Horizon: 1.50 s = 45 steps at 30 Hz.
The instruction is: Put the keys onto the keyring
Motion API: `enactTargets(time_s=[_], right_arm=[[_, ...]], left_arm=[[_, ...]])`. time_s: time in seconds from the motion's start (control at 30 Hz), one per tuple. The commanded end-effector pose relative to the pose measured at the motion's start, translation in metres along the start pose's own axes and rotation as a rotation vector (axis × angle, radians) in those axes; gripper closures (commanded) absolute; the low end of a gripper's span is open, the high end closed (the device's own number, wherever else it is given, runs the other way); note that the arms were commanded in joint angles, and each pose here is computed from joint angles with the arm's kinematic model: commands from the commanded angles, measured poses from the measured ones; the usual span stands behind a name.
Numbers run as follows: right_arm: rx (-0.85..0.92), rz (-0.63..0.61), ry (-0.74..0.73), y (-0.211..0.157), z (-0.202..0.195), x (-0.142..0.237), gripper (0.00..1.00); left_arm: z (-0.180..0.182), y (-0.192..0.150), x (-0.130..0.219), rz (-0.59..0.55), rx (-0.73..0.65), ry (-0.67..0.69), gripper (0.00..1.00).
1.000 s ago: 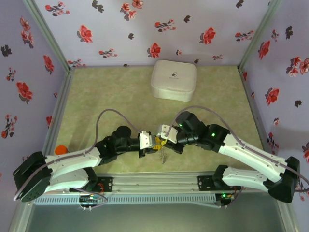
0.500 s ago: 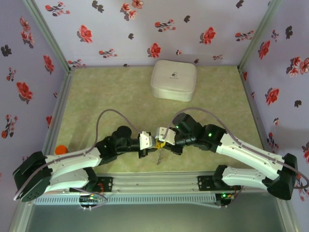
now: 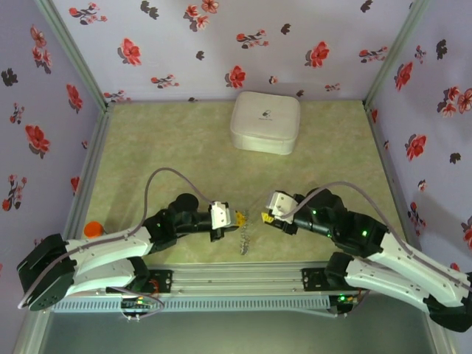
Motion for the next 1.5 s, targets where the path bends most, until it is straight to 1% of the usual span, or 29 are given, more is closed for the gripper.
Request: enactTargets(time_s=[0.0, 0.07, 0.17, 0.3, 0.37, 0.5, 0.6, 0.73, 0.83, 0.97, 1.07, 1.27, 1.47], right_arm=[[-0.036, 0.046, -0.096, -0.012, -0.008, -0.010, 0.59], [-0.067, 0.072, -0.110, -0.015, -0.009, -0.017, 0.61], [-0.119, 0.095, -0.148, -0.019, -0.012, -0.028, 0.58], [-0.245, 0.084, -0.172, -0.020, -0.014, -0.039, 0.45], [-0.363, 0.072, -0.172, -0.017, -0.015, -0.045, 0.40], [-0.552, 0.118, -0.152, -0.015, -0.014, -0.049, 0.39], [-0.600, 0.135, -0.114, -0.019, -0.010, -0.042, 0.39], [-0.569, 0.112, -0.068, -0.025, -0.005, -0.026, 0.39], [-0.482, 0.079, 0.007, -0.024, 0.003, -0.022, 0.41], [-0.361, 0.066, 0.081, -0.022, 0.011, -0.021, 0.43], [-0.288, 0.080, 0.110, -0.021, 0.013, -0.020, 0.43], [-0.132, 0.127, 0.215, -0.031, 0.026, -0.027, 0.44], [-0.106, 0.170, 0.269, -0.026, 0.027, -0.044, 0.43]], left_arm=[[0.003, 0.012, 0.003, -0.051, -0.063, 0.032, 1.00], [0.004, 0.012, 0.003, -0.050, -0.063, 0.033, 1.00], [0.004, 0.013, 0.002, -0.050, -0.058, 0.034, 1.00], [0.004, 0.013, 0.002, -0.047, -0.054, 0.032, 1.00], [0.003, 0.011, 0.003, -0.053, -0.059, 0.036, 1.00], [0.005, 0.005, 0.004, -0.076, -0.059, 0.086, 1.00], [0.005, 0.002, 0.006, -0.098, -0.054, 0.115, 1.00], [0.005, 0.002, 0.009, -0.099, -0.065, 0.130, 1.00], [0.007, 0.002, 0.011, -0.096, -0.080, 0.141, 1.00], [0.007, 0.002, 0.010, -0.092, -0.088, 0.145, 1.00], [0.007, 0.001, 0.009, -0.084, -0.091, 0.142, 1.00], [0.008, -0.001, 0.005, -0.070, -0.091, 0.133, 1.00], [0.007, -0.001, 0.006, -0.067, -0.097, 0.128, 1.00]])
Point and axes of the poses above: each hand's point on the last joint's axis, 136 mm out from that joint toward the fingers, its own x axis back along the fingers, its own z axis along the line the jaws close on, y = z × x, the point moved 6 cm from there along x, back along the fingers, and after that the axes turned 4 degrees about -x, right-handed, at the moved point
